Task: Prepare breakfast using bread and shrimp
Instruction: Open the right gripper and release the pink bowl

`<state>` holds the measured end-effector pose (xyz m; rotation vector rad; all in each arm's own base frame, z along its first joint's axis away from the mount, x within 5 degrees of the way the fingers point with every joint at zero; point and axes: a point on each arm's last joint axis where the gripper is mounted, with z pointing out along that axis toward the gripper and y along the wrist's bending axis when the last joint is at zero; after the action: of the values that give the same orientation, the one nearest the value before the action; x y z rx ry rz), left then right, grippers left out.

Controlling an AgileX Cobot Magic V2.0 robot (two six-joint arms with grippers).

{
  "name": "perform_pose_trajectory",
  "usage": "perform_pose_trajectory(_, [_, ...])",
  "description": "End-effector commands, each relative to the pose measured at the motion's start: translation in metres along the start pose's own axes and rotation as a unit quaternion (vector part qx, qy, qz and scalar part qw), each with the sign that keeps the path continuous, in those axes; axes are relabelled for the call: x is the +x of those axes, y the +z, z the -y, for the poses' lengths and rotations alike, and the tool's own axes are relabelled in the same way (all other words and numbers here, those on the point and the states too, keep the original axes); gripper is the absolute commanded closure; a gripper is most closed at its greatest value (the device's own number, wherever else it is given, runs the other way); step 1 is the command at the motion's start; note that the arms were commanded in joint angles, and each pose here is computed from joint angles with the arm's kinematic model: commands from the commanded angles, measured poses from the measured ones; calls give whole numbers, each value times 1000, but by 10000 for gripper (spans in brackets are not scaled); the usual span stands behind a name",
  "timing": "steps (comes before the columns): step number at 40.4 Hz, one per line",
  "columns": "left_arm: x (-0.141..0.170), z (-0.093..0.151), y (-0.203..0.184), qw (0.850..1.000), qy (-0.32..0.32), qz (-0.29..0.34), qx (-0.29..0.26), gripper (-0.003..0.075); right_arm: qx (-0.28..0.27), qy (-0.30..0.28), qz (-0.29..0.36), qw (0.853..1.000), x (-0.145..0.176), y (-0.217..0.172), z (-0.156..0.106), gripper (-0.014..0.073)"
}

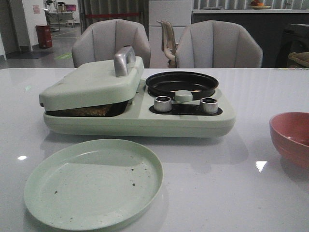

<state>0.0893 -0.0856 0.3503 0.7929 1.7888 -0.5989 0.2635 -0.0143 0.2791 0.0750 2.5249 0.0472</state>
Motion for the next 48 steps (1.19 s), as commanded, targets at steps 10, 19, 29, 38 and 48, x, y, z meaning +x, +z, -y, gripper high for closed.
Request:
perform_pose_trajectory(10, [-15, -1, -5, 999, -5, 48, -12, 619, -33, -94, 93, 991, 37, -92, -31, 152])
perform_pose_trajectory(19, [-15, -1, -5, 999, -5, 48, -12, 619, -34, -94, 102, 990, 82, -106, -25, 152])
perform_pose_trajectory(29, [-15, -1, -5, 999, -5, 48, -12, 619, -35, -94, 124, 987, 101, -113, -22, 152])
perform_pose_trajectory(38, [-15, -1, -5, 999, -5, 48, -12, 619, -38, -91, 130, 987, 100, -113, -23, 152])
perform_pose_trajectory(48, [-15, -1, -5, 999, -5, 50, -13, 619, -39, -90, 132, 986, 100, -113, -23, 304])
